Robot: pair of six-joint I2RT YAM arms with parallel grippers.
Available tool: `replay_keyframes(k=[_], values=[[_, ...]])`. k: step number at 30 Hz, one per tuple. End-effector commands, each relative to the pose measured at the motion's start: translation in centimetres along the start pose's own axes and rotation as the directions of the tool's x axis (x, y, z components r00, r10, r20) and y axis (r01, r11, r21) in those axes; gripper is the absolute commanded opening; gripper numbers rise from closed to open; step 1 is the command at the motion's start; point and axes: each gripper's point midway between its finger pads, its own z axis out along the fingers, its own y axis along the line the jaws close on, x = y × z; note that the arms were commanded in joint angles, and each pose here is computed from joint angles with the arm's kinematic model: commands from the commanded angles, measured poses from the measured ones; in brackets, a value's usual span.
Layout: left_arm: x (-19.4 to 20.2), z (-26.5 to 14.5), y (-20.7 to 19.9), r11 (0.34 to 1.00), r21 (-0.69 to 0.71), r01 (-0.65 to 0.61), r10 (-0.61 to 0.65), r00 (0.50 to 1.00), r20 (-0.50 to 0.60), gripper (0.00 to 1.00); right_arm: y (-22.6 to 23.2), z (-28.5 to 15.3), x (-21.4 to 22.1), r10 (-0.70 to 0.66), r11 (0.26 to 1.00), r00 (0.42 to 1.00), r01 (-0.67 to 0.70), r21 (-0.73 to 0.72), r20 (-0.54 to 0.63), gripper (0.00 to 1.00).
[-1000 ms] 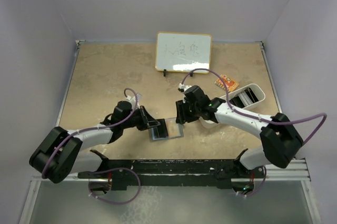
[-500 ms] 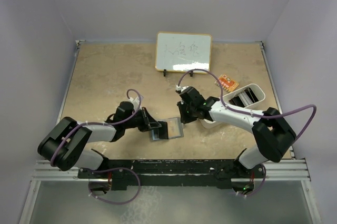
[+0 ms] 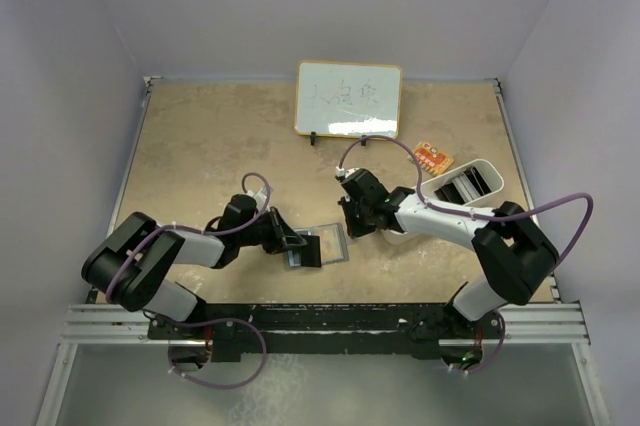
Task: Put the credit cards into the card holder
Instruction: Insert the credit card into the card holder.
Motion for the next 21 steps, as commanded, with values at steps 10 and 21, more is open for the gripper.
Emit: replay_keyframes(k=[10,21], values=[[-1.02,-0.29,1.18,0.996,-0.082,0.035,-0.030,0.997,0.065,0.00,-0.14,0.00,0.40,-0.005,1.000,1.000,0.005,0.008,0.013,0.00],[-1.01,0.01,0.75,0.999,-0.050,0.006,-0.003,0.999,0.051,0.00,0.07,0.26,0.55,-0.002,1.000,1.000,0.002,-0.004,0.007,0.00]])
